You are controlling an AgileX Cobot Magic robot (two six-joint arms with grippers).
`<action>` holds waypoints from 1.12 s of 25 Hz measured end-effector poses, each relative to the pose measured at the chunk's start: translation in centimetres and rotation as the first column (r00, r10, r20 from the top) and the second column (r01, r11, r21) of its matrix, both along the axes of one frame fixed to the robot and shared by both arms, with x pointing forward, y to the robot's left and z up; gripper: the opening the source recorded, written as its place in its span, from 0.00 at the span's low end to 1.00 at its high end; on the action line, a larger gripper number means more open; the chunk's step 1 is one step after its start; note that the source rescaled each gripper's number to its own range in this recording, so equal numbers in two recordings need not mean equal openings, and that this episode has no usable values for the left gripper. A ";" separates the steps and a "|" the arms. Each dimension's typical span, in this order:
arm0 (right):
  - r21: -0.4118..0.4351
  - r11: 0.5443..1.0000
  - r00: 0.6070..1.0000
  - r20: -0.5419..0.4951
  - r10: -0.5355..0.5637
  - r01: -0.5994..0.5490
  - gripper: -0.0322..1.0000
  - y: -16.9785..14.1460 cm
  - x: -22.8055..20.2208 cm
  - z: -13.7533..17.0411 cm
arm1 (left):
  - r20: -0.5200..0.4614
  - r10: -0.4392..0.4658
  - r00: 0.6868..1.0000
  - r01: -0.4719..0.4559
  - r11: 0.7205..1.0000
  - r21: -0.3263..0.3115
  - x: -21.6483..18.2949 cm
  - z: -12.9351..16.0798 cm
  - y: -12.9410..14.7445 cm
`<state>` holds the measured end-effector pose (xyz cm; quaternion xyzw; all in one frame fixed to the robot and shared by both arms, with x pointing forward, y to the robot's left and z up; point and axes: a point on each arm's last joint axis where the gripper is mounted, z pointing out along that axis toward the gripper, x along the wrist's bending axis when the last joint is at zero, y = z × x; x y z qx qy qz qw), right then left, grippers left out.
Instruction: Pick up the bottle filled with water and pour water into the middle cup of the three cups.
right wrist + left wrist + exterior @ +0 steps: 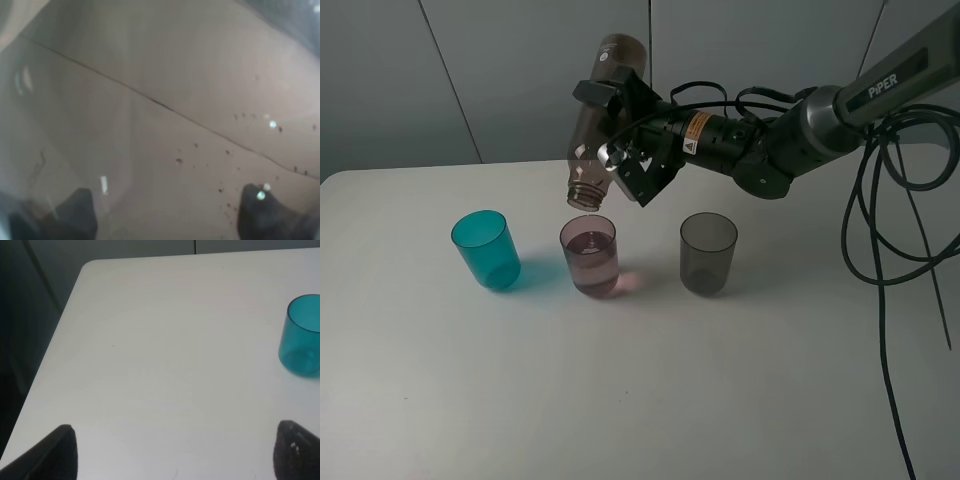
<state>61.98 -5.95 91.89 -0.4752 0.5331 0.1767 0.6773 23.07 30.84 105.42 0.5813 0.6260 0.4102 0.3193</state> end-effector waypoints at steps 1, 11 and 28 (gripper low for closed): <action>0.003 1.000 1.000 -0.004 0.000 0.000 0.05 0.0 0.0 0.0 | 0.000 0.000 1.000 0.000 1.000 0.000 0.0 0.0 0.0; 0.057 0.998 0.984 -0.177 0.005 0.005 0.05 0.2 -0.1 -0.5 | -0.001 -0.003 1.000 0.003 1.000 0.006 0.0 0.0 0.0; 0.394 0.777 0.400 -0.894 0.200 0.492 0.05 -1.5 0.0 4.9 | -0.001 -0.003 1.000 0.003 1.000 0.006 0.0 0.0 0.0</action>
